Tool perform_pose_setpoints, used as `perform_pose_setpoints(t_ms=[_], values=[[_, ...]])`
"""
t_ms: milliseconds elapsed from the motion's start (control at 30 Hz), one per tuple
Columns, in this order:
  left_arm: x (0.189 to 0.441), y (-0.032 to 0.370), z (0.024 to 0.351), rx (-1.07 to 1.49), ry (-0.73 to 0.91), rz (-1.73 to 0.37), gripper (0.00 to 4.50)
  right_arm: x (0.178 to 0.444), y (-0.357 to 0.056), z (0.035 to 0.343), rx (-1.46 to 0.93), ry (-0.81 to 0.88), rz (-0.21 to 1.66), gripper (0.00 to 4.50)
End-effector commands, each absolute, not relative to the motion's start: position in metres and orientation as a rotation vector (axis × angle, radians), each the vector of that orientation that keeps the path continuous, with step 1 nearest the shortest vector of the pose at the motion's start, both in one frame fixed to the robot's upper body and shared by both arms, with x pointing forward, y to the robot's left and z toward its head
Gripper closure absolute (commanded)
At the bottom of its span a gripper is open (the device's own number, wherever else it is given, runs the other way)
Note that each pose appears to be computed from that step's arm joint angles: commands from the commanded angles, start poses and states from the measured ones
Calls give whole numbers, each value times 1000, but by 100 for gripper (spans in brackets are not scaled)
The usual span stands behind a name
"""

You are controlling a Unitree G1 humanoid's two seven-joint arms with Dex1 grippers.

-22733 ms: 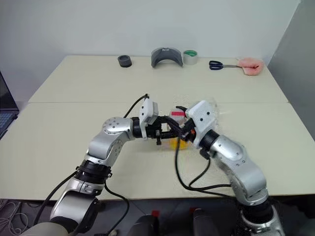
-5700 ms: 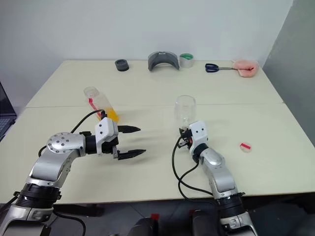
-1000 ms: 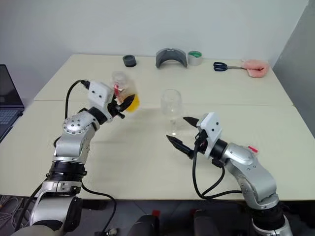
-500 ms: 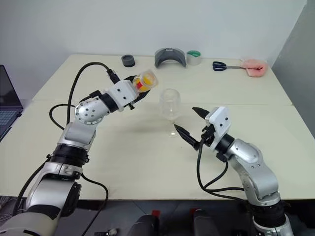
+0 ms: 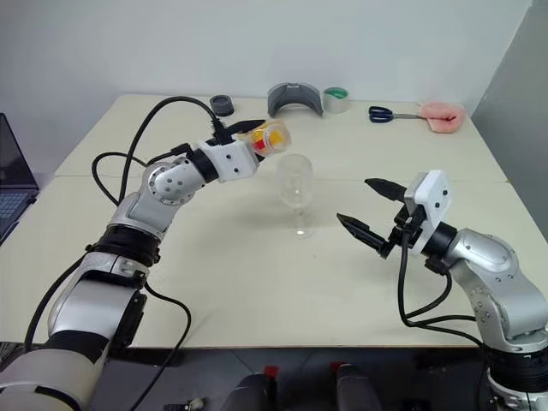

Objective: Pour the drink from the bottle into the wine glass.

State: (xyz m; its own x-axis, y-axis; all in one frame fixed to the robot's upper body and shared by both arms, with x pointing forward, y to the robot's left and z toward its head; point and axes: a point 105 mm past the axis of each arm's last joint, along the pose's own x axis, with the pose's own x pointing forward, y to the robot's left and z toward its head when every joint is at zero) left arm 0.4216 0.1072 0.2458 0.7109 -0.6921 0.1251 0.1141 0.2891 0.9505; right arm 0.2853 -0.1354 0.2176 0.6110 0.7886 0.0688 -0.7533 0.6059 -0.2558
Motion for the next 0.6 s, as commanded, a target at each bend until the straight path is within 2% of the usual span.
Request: perform_pose_setpoints(t_ms=[33, 600], values=[[420, 105, 275, 1211, -701, -520, 274, 280, -135, 230, -211, -224, 903, 0], [426, 105, 286, 1388, -781, -440, 274, 274, -120, 221, -170, -216, 914, 0]])
